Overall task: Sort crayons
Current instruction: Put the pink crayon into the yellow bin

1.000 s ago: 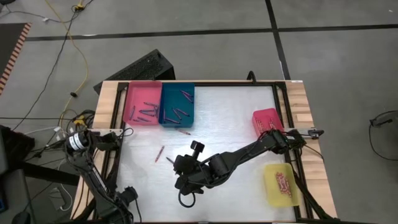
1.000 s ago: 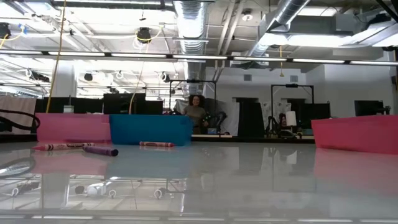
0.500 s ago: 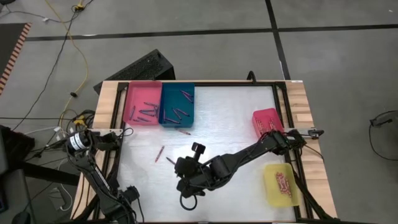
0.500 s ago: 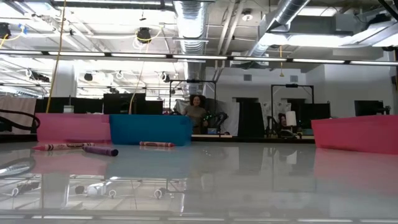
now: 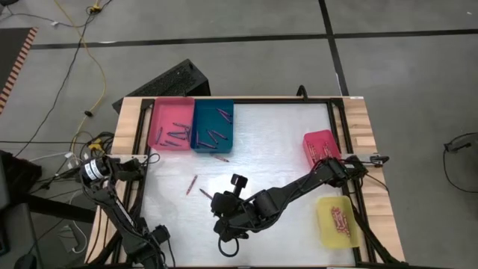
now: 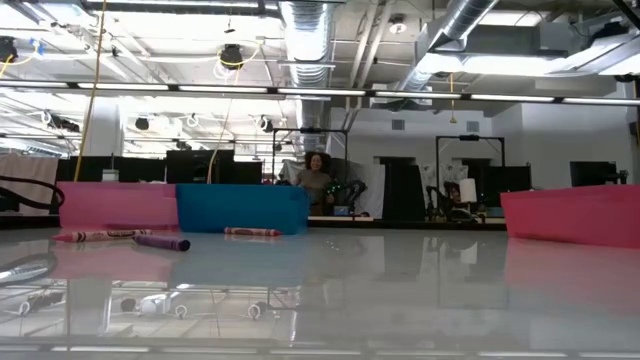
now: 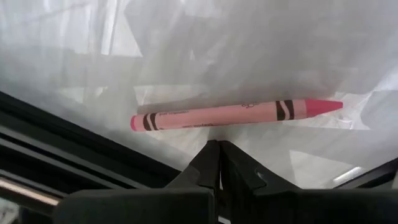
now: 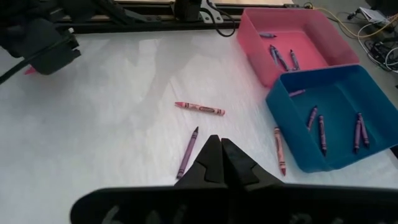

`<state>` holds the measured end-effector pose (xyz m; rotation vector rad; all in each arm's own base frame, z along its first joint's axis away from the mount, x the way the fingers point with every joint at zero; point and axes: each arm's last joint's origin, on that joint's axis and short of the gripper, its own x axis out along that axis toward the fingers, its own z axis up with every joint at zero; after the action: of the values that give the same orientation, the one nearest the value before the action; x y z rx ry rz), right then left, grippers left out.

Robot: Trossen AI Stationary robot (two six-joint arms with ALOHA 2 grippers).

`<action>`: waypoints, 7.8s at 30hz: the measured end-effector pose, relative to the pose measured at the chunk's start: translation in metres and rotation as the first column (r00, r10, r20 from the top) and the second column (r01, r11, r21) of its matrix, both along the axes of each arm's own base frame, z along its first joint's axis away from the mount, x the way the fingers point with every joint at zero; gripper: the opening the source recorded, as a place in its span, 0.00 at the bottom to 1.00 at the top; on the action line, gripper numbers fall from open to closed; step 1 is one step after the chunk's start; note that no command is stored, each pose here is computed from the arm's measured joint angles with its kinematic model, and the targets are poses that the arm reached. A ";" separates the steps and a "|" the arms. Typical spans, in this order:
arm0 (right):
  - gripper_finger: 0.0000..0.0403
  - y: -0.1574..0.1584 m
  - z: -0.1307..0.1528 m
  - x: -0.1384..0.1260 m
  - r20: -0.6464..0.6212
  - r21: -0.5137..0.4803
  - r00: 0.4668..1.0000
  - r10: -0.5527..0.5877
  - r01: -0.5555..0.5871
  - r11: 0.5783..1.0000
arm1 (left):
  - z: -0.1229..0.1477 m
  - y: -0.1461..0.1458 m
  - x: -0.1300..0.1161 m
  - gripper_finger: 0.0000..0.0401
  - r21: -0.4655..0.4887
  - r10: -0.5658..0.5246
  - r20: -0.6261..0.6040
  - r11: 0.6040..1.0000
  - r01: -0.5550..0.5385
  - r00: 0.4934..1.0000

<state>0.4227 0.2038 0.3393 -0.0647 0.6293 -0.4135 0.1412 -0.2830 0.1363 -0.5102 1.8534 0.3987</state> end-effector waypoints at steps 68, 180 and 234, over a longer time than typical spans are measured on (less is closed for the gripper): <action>0.00 -0.011 -0.033 -0.041 -0.308 -0.084 0.935 -0.175 0.157 0.984 | 0.063 0.074 0.143 0.00 0.404 -0.506 0.459 0.851 0.336 0.730; 0.01 -0.015 -0.094 -0.068 -0.792 0.180 0.610 -0.028 0.278 0.944 | 0.084 0.002 -0.032 0.25 0.453 -0.451 0.888 0.892 0.007 0.093; 0.01 0.050 -0.116 -0.257 -0.772 -0.063 0.215 -0.598 0.911 0.409 | 0.084 0.010 -0.014 0.25 0.483 -0.476 0.871 0.875 -0.035 0.118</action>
<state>0.1656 0.2535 0.2234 0.6048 1.5478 -1.3188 0.1270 -0.2734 0.2205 -0.0704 0.4159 0.1053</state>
